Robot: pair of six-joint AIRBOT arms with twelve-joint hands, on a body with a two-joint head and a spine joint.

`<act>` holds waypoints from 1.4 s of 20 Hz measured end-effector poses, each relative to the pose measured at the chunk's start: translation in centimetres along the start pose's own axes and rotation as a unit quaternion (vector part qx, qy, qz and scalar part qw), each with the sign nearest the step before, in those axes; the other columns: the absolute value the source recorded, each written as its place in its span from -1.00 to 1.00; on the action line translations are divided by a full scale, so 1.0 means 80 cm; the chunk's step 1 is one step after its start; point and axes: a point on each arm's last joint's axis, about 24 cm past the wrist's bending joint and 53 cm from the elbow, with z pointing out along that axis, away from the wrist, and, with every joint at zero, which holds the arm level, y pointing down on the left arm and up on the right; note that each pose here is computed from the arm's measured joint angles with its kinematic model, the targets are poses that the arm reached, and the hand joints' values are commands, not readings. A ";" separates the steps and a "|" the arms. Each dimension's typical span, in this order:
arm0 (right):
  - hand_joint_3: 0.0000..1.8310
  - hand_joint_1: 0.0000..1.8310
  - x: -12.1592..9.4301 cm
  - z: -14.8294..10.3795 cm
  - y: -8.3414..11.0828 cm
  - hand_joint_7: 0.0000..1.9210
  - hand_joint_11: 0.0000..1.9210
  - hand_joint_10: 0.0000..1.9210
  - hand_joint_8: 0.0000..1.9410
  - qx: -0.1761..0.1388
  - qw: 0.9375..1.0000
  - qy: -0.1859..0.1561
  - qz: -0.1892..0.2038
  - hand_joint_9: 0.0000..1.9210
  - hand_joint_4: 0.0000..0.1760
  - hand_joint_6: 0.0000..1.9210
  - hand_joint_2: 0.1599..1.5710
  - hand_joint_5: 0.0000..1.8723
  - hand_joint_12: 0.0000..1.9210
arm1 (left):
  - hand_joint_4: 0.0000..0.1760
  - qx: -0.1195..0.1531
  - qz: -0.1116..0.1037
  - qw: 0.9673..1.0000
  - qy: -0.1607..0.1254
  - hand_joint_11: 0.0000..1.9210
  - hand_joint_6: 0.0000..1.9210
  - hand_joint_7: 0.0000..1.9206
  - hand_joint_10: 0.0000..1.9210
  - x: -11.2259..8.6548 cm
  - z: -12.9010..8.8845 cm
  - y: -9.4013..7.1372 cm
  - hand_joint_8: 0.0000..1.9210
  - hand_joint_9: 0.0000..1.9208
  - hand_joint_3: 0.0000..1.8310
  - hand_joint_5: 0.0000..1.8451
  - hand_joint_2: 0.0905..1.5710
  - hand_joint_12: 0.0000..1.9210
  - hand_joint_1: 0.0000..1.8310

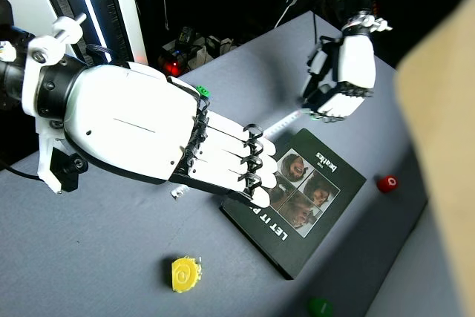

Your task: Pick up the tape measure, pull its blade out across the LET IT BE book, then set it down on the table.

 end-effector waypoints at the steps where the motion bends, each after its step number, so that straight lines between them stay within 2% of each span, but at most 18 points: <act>1: -1.00 -1.00 0.000 0.000 0.000 -1.00 -1.00 -1.00 -1.00 0.000 1.000 0.000 0.000 -1.00 -1.00 -1.00 0.29 -1.00 -0.70 | -1.00 -0.002 -0.003 1.000 0.000 -0.08 -0.29 0.08 0.07 0.002 0.001 0.003 -0.14 0.03 -1.00 0.08 0.33 0.55 0.63; 4: -1.00 -1.00 0.000 0.000 0.001 -1.00 -1.00 -1.00 -1.00 -0.001 1.000 0.000 0.000 -1.00 -1.00 -1.00 0.29 -1.00 -0.70 | -1.00 0.002 -0.006 1.000 0.003 -0.09 -0.29 0.08 0.07 0.009 0.010 0.004 -0.13 0.03 -1.00 0.08 0.34 0.55 0.63; 7: -1.00 -1.00 0.000 0.001 -0.001 -1.00 -1.00 -1.00 -1.00 0.002 1.000 -0.001 0.010 -1.00 -1.00 -1.00 0.29 -1.00 -0.70 | -1.00 0.008 -0.018 1.000 -0.011 -0.07 -0.30 0.09 0.05 0.002 0.011 0.002 -0.16 0.03 -1.00 0.10 0.33 0.53 0.63; 10: -1.00 -1.00 -0.001 0.001 -0.001 -1.00 -1.00 -1.00 -1.00 0.003 1.000 -0.002 0.011 -1.00 -1.00 -1.00 0.29 -1.00 -0.70 | -1.00 0.007 -0.015 1.000 -0.015 -0.07 -0.27 0.09 0.06 -0.002 0.011 0.002 -0.15 0.03 -1.00 0.07 0.33 0.54 0.63; 14: -1.00 -1.00 0.013 0.008 0.011 -1.00 -1.00 -1.00 -1.00 -0.010 1.000 0.012 0.009 -1.00 -1.00 -1.00 0.30 -1.00 -0.71 | -1.00 0.004 -0.015 1.000 -0.021 -0.09 -0.28 0.09 0.06 -0.009 0.012 0.004 -0.14 0.03 -1.00 0.07 0.34 0.55 0.63; 18: -1.00 -1.00 0.012 0.010 0.010 -1.00 -1.00 -1.00 -1.00 -0.006 1.000 0.009 0.002 -1.00 -1.00 -1.00 0.30 -1.00 -0.71 | -1.00 -0.008 -0.016 0.999 -0.029 -0.09 -0.27 0.07 0.10 -0.013 0.014 0.010 -0.13 0.01 -1.00 0.08 0.34 0.55 0.63; 24: -1.00 -1.00 0.022 0.024 0.002 -1.00 -1.00 -1.00 -1.00 -0.005 1.000 0.022 -0.001 -1.00 -1.00 -1.00 0.30 -1.00 -0.71 | -1.00 -0.022 -0.021 0.999 -0.041 -0.22 -0.01 0.00 0.25 -0.026 0.017 0.019 0.00 -0.10 -1.00 -0.09 0.41 0.68 0.62; 25: -1.00 -1.00 0.025 0.024 0.000 -1.00 -1.00 -1.00 -1.00 -0.006 1.000 0.026 -0.003 -1.00 -1.00 -1.00 0.30 -1.00 -0.71 | -1.00 -0.027 -0.021 0.998 -0.044 -0.30 0.16 -0.01 0.38 -0.029 0.016 0.023 0.06 -0.13 -1.00 -0.14 0.43 0.25 0.51; 26: -1.00 -1.00 0.026 0.024 0.001 -1.00 -1.00 -1.00 -1.00 -0.011 0.999 0.029 -0.013 -1.00 -1.00 -1.00 0.30 -1.00 -0.70 | -1.00 -0.028 -0.022 0.998 -0.045 -0.34 0.25 -0.02 -0.24 -0.030 0.016 0.024 0.15 -0.19 -1.00 -0.15 0.46 0.05 0.35; 27: -1.00 -1.00 0.027 0.023 0.003 -1.00 -1.00 -1.00 -1.00 -0.015 0.999 0.031 -0.016 -1.00 -1.00 -1.00 0.30 -1.00 -0.70 | -1.00 -0.028 -0.021 0.998 -0.044 -0.34 0.25 -0.02 -0.24 -0.029 0.016 0.024 0.15 -0.19 -1.00 -0.15 0.46 0.05 0.35; 28: -1.00 -1.00 0.029 0.023 0.006 -1.00 -1.00 -1.00 -1.00 -0.020 0.999 0.034 -0.019 -1.00 -1.00 -1.00 0.30 -1.00 -0.70 | -1.00 -0.026 -0.021 0.999 -0.043 -0.43 -0.80 -0.09 -0.78 -0.027 0.017 0.022 -0.80 -0.18 -1.00 -0.12 0.39 -0.11 0.20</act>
